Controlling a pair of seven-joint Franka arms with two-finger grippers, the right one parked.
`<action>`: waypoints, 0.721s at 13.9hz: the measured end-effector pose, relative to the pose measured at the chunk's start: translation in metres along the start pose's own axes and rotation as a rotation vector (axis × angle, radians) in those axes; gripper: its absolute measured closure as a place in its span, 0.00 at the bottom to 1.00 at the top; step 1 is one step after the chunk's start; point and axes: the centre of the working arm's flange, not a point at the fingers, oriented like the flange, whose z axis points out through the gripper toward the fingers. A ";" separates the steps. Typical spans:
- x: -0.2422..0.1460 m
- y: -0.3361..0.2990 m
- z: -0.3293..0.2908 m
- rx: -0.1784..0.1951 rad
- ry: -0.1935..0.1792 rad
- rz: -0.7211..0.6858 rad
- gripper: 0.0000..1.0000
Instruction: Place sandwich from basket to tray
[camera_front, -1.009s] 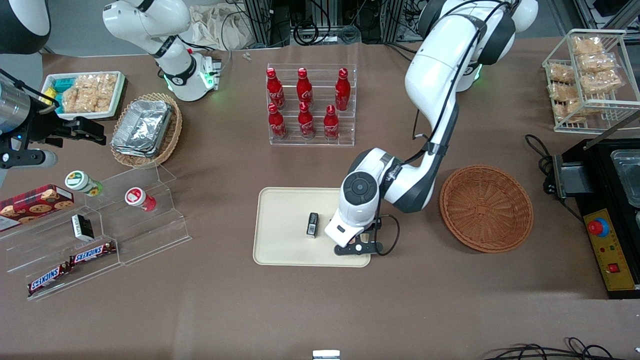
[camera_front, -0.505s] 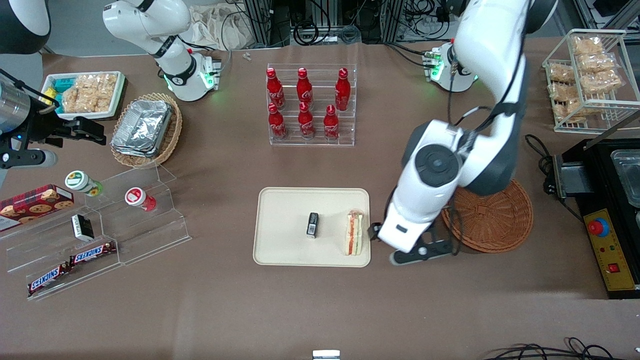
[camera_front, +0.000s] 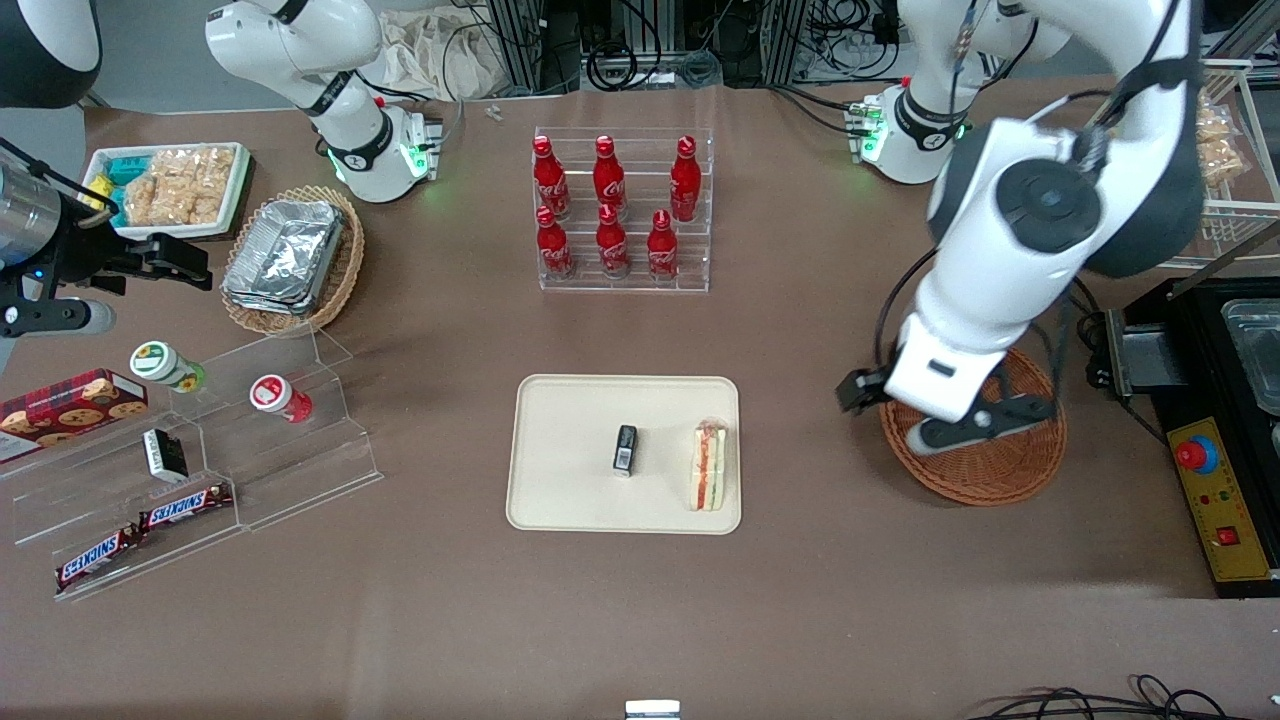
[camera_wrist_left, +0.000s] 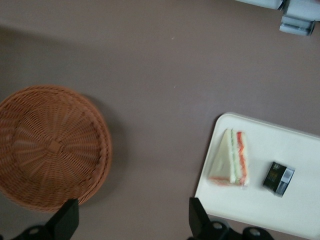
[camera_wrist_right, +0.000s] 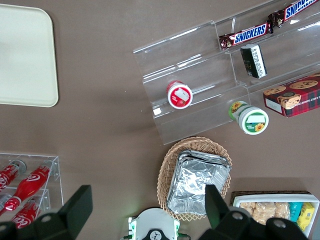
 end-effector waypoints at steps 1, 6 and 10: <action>-0.003 -0.021 -0.009 -0.001 -0.004 0.020 0.01; 0.002 -0.107 -0.036 0.012 -0.045 0.138 0.00; 0.017 -0.160 -0.038 0.024 -0.087 0.244 0.00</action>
